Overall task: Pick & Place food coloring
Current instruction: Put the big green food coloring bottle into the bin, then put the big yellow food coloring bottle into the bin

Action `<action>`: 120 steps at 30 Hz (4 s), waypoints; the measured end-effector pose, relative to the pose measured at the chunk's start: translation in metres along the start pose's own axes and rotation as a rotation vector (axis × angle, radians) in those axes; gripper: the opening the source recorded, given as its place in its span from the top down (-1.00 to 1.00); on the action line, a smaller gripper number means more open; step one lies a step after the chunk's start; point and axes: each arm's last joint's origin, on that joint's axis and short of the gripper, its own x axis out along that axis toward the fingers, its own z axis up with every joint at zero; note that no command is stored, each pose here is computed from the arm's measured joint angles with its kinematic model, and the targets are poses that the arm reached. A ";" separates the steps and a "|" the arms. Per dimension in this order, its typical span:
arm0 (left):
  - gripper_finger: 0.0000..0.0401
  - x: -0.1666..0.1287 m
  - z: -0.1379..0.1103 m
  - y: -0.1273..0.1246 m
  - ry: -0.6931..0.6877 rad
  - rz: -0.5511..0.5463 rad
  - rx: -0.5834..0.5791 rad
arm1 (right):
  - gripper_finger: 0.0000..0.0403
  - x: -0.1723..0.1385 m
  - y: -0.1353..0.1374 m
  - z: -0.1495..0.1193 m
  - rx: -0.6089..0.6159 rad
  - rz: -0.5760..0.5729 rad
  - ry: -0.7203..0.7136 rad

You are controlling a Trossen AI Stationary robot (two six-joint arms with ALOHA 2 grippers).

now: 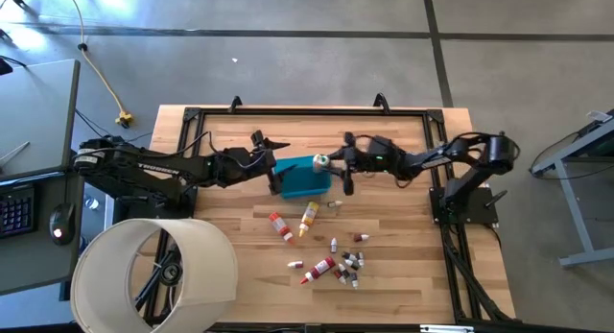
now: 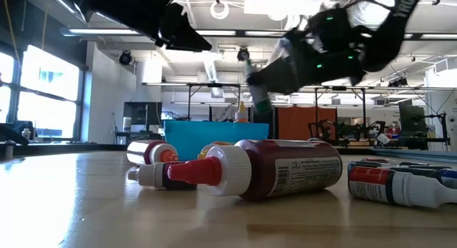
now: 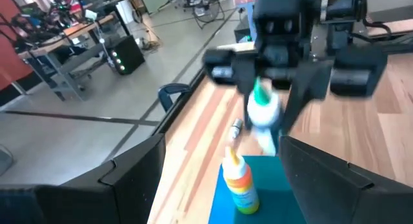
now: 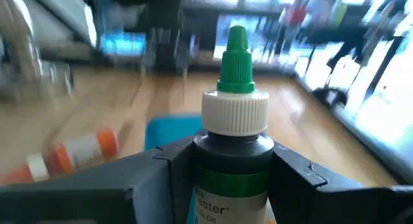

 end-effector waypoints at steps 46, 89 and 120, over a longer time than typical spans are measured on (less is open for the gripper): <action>-0.50 0.000 0.004 0.000 -0.048 -0.019 -0.077 | 0.26 0.033 0.008 -0.071 0.025 -0.060 -0.033; -0.50 -0.003 -0.018 -0.005 0.172 -0.128 0.001 | -0.01 0.040 0.094 0.063 -0.372 0.415 0.121; -0.50 -0.025 -0.013 0.010 0.221 -0.017 0.078 | -0.01 0.145 0.151 -0.003 -0.692 0.578 0.855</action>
